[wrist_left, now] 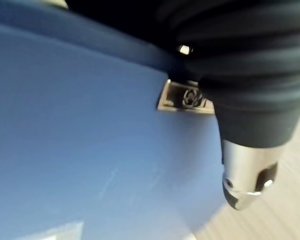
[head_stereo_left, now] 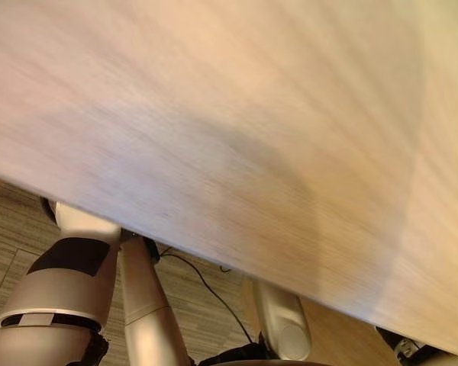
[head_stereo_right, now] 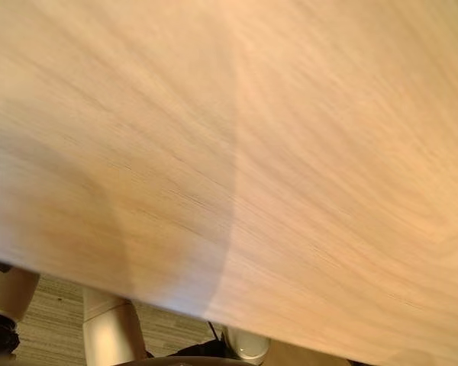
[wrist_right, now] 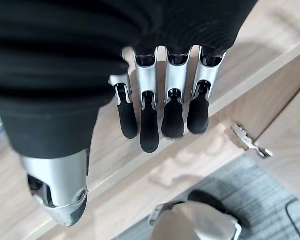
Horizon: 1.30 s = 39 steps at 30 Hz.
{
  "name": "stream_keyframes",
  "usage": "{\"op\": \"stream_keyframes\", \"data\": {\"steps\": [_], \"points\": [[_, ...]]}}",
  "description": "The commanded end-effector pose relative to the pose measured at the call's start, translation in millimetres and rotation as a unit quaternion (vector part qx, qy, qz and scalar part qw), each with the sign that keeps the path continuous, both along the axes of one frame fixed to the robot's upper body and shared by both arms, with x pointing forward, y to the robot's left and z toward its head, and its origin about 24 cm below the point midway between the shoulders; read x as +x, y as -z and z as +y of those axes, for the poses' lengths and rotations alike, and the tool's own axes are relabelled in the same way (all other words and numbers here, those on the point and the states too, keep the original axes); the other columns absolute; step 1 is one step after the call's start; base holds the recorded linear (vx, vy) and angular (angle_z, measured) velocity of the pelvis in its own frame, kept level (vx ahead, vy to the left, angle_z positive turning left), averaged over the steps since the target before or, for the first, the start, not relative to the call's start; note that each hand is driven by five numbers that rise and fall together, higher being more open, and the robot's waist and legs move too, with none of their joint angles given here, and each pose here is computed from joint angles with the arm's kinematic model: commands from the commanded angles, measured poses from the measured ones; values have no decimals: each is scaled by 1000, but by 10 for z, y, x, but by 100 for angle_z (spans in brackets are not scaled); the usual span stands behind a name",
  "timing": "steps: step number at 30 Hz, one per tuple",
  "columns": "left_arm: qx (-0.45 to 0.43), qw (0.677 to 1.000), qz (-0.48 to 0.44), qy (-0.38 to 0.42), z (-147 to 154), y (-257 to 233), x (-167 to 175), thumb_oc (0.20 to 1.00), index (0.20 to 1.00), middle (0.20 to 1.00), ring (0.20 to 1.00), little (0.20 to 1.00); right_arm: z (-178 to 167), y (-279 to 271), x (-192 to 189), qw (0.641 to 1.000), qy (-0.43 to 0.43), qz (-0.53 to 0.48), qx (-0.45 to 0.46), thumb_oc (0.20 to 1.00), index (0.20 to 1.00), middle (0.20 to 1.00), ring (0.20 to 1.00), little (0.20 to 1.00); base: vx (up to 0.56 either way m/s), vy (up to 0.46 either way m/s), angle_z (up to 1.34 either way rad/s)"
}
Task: Put the empty folder in the office cabinet
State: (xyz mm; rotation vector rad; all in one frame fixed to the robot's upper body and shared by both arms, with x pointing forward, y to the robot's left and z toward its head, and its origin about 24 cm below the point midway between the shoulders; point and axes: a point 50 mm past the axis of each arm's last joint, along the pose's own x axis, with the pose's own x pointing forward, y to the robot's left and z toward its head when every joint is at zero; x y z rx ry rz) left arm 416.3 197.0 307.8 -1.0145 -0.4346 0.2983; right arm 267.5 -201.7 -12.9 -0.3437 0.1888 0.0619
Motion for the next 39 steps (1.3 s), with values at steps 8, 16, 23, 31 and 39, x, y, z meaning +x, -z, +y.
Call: {"op": "stream_keyframes", "data": {"steps": [8, 16, 23, 31, 39], "points": [[11, 996, 57, 66, -479, 1102, -56, 1000, 1000, 1000, 1000, 1000, -3, 506, -356, 991, 66, 106, 37, 1000, 1000, 1000, 1000, 1000, 1, -36, 8], [33, 987, 95, 123, -697, 1793, -305, 1000, 1000, 1000, 1000, 1000, -121, 799, -671, 979, 94, 182, 10, 1000, 1000, 1000, 1000, 1000, 48, -10, 3], [32, 982, 135, 131, -628, 2227, -486, 1000, 1000, 1000, 1000, 1000, -199, 918, -817, 969, 117, 217, 7, 1000, 1000, 1000, 1000, 1000, 4, 19, 3], [42, 966, 206, 152, -594, 2773, -764, 1000, 1000, 1000, 1000, 1000, -181, 989, -902, 964, 121, 238, 16, 1000, 1000, 1000, 1000, 1000, 65, 51, 3], [103, 932, 284, 199, -514, 3350, -1230, 1000, 1000, 1000, 1000, 1000, -329, 1095, -1091, 949, 149, 277, 3, 1000, 1000, 1000, 1000, 1000, 62, 137, -2]]}}
